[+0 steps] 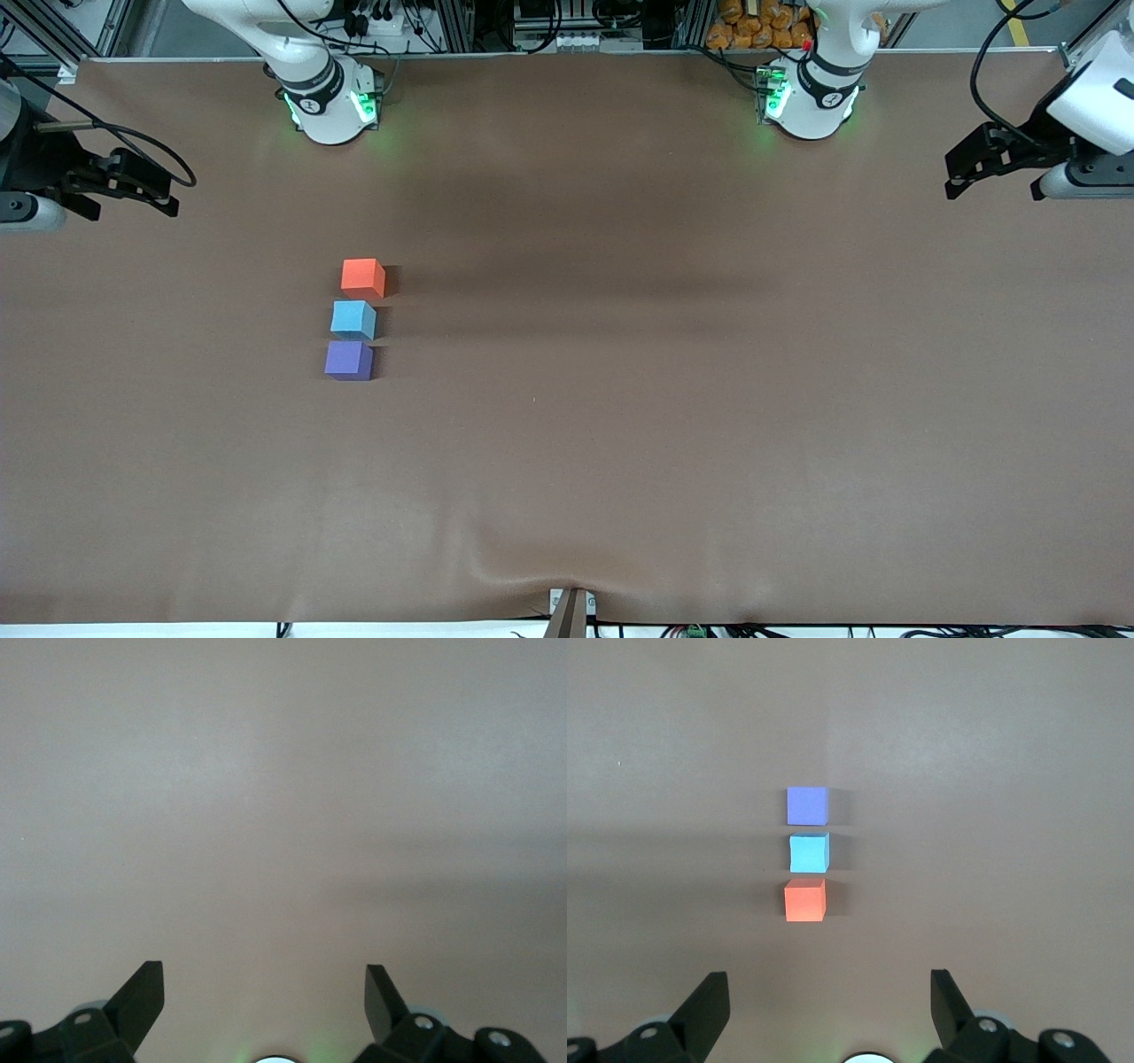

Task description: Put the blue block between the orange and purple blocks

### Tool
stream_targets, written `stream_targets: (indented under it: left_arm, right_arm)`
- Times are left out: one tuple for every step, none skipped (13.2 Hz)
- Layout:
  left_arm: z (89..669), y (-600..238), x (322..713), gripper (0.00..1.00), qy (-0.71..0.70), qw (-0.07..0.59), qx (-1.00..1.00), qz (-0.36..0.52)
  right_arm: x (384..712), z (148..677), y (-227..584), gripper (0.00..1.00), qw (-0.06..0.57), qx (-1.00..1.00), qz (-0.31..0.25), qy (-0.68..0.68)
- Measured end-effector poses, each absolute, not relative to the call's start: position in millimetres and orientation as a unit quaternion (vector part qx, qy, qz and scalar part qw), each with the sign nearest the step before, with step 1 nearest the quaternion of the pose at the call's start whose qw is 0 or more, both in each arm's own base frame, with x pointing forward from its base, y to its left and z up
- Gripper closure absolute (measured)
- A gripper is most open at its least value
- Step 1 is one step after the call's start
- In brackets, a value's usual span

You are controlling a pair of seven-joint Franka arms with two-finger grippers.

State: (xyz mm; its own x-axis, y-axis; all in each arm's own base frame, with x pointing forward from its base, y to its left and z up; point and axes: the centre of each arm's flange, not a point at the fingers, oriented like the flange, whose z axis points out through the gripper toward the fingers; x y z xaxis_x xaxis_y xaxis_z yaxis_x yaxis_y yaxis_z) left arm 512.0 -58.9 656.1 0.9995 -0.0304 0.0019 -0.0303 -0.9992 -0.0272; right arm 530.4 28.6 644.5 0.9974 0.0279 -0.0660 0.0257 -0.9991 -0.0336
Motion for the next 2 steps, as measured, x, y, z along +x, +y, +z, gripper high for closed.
stream_targets:
  left_arm:
    - [656.1,-58.5,512.0,0.00,0.015,0.014,-1.000,-0.001]
    - [656.1,-58.6,512.0,0.00,0.015,0.014,-1.000,-0.001]
  right_arm:
    - [530.4,644.5,28.6,0.00,0.016,-0.999,0.033,-0.014]
    - [530.4,644.5,28.6,0.00,0.016,-0.999,0.033,-0.014]
